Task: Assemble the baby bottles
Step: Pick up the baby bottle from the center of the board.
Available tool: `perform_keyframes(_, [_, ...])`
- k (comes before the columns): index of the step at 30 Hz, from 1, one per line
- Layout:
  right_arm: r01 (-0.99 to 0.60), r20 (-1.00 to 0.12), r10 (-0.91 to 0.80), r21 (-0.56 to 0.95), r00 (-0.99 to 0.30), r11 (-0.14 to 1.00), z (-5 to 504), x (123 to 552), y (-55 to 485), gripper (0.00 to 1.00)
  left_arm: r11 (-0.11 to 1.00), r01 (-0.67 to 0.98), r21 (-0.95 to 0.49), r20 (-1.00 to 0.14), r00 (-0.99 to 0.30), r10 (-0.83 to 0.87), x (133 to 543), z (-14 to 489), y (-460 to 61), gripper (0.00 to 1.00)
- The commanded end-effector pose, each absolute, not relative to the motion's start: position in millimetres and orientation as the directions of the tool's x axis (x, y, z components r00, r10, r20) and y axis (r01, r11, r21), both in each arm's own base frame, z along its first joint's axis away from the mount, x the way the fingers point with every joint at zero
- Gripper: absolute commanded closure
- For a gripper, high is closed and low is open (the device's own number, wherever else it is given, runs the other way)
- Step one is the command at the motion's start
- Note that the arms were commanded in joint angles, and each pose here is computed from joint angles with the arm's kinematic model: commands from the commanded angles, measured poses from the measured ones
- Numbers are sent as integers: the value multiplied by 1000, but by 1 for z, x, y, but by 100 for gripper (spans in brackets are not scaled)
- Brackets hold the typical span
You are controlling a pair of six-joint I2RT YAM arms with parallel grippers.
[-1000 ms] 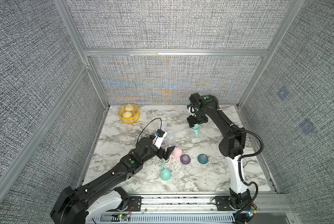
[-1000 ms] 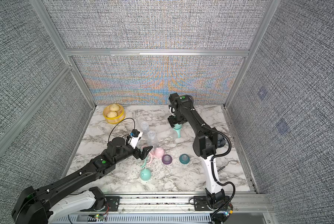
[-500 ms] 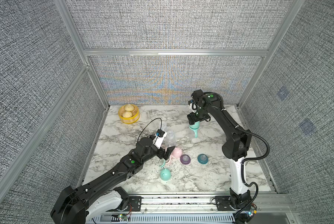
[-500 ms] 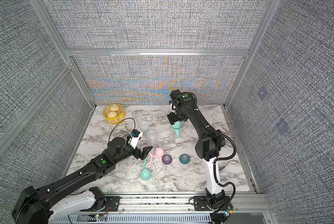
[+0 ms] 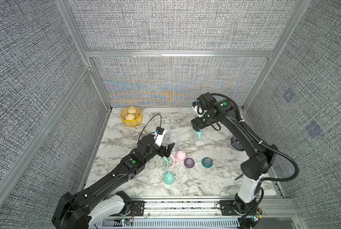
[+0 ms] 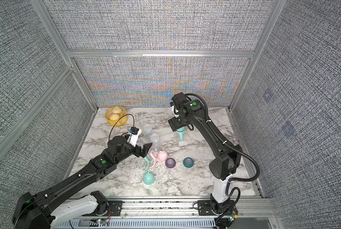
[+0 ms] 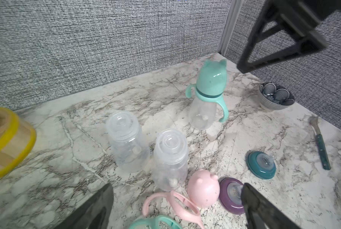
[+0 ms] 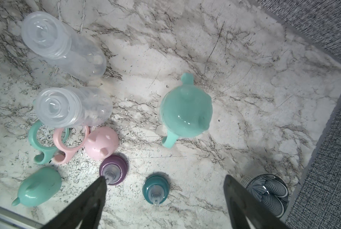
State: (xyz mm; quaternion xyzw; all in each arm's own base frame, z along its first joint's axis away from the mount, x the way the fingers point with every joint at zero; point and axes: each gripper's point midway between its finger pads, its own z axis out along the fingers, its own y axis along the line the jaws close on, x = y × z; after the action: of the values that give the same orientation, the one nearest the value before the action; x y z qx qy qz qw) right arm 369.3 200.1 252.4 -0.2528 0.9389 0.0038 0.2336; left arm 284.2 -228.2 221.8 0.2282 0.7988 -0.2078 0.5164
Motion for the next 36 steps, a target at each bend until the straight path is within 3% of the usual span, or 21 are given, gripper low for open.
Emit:
perform_keyframes(1, [-501,-515,-466,-80,-720,862,260,359,223,7,857,503,-114,-910,-398,113,294,219,-211,0])
perform_keyframes(12, [-646,-644,-468,53,-605,762,232,320,297,5,917,329,-227,-868,-495,-37,311,200,-172,0])
perform_keyframes(25, [-654,-723,-405,85,-560,752,181,347,343,5,933,264,-243,-850,-522,-74,303,187,-150,0])
perform_keyframes(36, [-602,-730,-373,65,-573,796,143,374,354,7,905,348,-242,-854,-520,-29,300,180,-164,0])
